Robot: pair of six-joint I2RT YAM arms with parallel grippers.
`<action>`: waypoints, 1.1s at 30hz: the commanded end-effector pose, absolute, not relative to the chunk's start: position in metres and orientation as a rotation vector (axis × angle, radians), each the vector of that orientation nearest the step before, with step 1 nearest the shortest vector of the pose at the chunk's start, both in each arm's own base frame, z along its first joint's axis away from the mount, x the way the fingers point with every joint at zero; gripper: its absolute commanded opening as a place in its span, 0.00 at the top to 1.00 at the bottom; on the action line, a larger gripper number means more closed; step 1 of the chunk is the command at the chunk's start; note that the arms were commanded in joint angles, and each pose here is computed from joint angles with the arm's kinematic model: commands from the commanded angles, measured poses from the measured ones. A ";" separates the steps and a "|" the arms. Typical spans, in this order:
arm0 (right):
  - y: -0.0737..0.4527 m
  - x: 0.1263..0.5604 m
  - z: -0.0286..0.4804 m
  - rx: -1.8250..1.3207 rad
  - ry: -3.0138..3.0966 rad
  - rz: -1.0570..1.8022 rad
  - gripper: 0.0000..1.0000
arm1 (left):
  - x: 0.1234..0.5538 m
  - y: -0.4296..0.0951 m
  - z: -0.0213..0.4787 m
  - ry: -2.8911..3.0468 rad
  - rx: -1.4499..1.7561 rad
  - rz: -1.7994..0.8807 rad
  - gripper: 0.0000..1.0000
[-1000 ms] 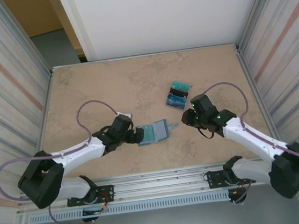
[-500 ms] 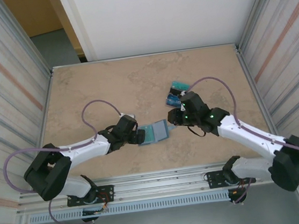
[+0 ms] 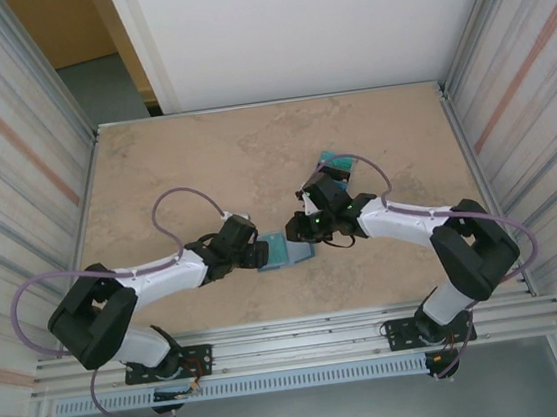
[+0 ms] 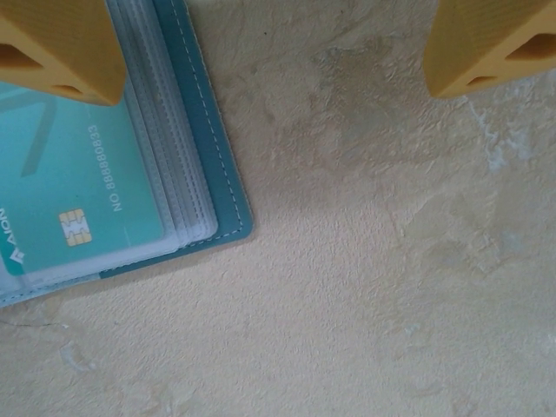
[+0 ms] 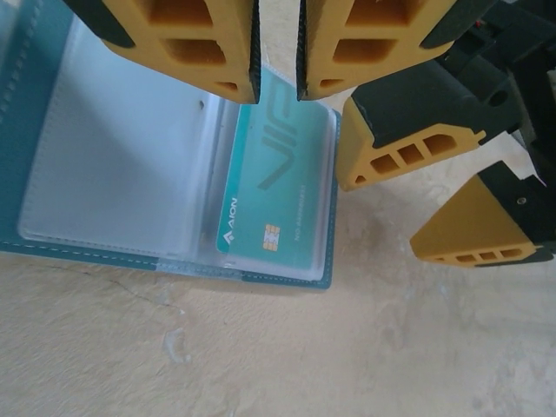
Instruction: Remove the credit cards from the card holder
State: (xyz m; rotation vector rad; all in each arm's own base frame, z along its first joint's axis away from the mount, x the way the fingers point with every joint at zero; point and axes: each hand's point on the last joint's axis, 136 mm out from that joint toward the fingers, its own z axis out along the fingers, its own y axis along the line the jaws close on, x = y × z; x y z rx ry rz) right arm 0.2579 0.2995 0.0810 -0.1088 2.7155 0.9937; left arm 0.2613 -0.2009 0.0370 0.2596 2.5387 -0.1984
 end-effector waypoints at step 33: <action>0.310 0.259 0.029 0.001 2.808 1.151 0.80 | 0.259 -0.199 0.027 2.600 0.268 -0.130 0.16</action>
